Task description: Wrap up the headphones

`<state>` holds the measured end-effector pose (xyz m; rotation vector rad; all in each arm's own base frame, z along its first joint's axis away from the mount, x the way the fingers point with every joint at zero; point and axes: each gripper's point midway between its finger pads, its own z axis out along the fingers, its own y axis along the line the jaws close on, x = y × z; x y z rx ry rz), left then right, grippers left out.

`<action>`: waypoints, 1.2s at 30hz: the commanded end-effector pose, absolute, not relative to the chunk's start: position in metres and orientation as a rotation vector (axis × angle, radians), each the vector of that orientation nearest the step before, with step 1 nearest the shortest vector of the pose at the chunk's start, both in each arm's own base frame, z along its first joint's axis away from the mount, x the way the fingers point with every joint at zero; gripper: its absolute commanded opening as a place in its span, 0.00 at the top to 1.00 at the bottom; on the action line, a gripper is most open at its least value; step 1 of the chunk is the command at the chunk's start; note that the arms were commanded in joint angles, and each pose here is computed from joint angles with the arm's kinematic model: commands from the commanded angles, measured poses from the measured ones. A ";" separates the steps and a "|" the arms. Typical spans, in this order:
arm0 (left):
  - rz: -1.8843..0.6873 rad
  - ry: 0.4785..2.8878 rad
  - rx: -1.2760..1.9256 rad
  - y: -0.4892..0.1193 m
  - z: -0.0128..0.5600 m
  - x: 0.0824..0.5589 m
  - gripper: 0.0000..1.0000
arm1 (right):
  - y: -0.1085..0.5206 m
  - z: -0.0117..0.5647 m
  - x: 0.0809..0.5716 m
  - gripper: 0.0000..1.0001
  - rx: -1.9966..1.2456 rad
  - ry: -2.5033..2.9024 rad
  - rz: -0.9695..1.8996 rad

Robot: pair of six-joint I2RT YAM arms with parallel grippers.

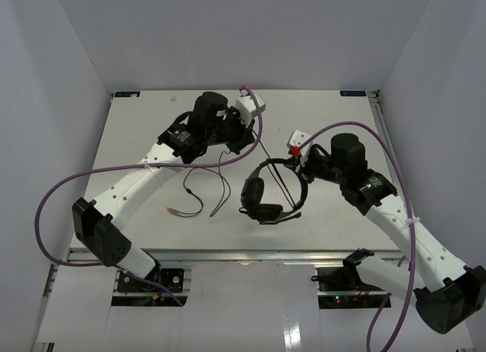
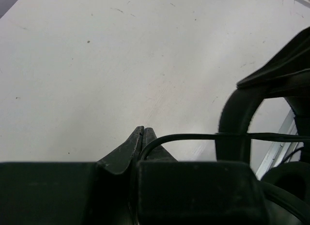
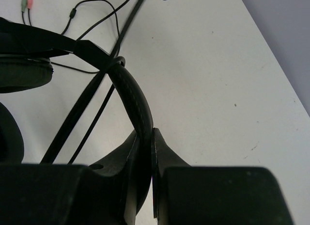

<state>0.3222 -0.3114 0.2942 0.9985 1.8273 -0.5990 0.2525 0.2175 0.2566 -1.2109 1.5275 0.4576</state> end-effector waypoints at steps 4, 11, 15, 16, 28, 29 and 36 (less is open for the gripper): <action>-0.643 1.812 0.936 -0.304 0.277 0.341 0.96 | 0.237 0.326 0.223 0.92 -1.207 1.397 0.655; -0.833 1.758 0.926 -0.322 0.271 0.324 0.87 | 0.237 0.365 0.229 0.92 -1.102 1.396 0.674; -0.983 1.700 0.887 -0.322 0.263 0.294 0.76 | 0.234 0.385 0.241 0.92 -1.024 1.413 0.665; -1.020 1.641 0.878 -0.322 0.274 0.287 0.74 | 0.233 0.389 0.244 0.92 -1.010 1.415 0.663; -1.342 1.419 0.756 -0.323 0.276 0.243 0.66 | 0.224 0.441 0.253 0.92 -0.887 1.391 0.807; -1.361 1.416 0.751 -0.325 0.273 0.244 0.65 | 0.223 0.445 0.254 0.92 -0.878 1.389 0.821; -1.310 1.321 0.639 -0.325 0.284 0.267 0.45 | 0.219 0.467 0.259 0.92 -0.830 1.370 0.854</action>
